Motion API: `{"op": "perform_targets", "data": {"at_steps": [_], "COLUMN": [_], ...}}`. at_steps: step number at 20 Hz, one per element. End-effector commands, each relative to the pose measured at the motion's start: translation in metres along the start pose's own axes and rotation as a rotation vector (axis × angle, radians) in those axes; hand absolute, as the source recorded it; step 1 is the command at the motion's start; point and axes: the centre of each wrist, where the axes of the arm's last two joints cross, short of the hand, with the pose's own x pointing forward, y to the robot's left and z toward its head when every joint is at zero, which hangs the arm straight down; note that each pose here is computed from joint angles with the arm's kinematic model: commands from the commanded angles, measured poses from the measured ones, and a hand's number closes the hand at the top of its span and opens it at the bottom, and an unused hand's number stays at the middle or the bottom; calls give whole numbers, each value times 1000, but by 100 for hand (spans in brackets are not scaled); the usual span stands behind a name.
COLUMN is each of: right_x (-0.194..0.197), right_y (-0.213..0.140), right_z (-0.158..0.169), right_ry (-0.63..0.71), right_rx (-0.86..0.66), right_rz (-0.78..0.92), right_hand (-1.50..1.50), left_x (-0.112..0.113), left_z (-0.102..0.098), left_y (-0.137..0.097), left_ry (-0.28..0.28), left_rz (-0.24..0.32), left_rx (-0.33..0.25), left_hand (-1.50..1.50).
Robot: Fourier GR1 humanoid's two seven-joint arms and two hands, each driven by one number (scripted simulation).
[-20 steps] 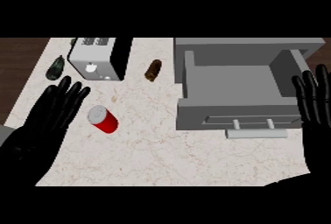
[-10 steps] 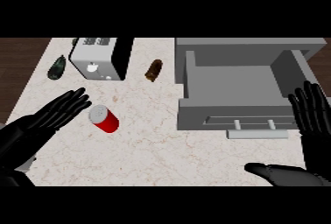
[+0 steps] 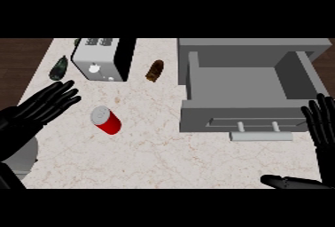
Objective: Pick up the can, place it into the drawer and close the drawer
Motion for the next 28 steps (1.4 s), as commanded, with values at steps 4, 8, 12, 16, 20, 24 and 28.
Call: {"op": "perform_targets", "data": {"at_steps": [4,8,12,16,20,24,28], "right_x": [-9,1,-6,-15,-14,-25,-33], "right_y": [0,-11,-16,-10,-29,-20,-19], "right_z": [9,13,16,27,16,23,30], "right_ry": [0,-7,-6,-10,9,-3,-9], "right_rx": [3,2,-1,0,1,-14,-7], "right_rz": [-7,1,20,-3,3,21,-9], "right_hand": [-150,-150,-150,-150,-150,-150,-150], "left_x": [-17,-22,-34,-64,-78,-98,-105], "left_z": [-11,-7,-33,-24,-43,-10,-5], "left_y": [17,19,14,-7,16,22,29], "left_ry": [59,50,41,56,64,76,90], "left_rz": [20,-18,16,7,4,9,-20], "left_rx": [47,49,38,44,59,83,92], "left_hand": [-150,-150,-150,-150,-150,-150,-150]}}
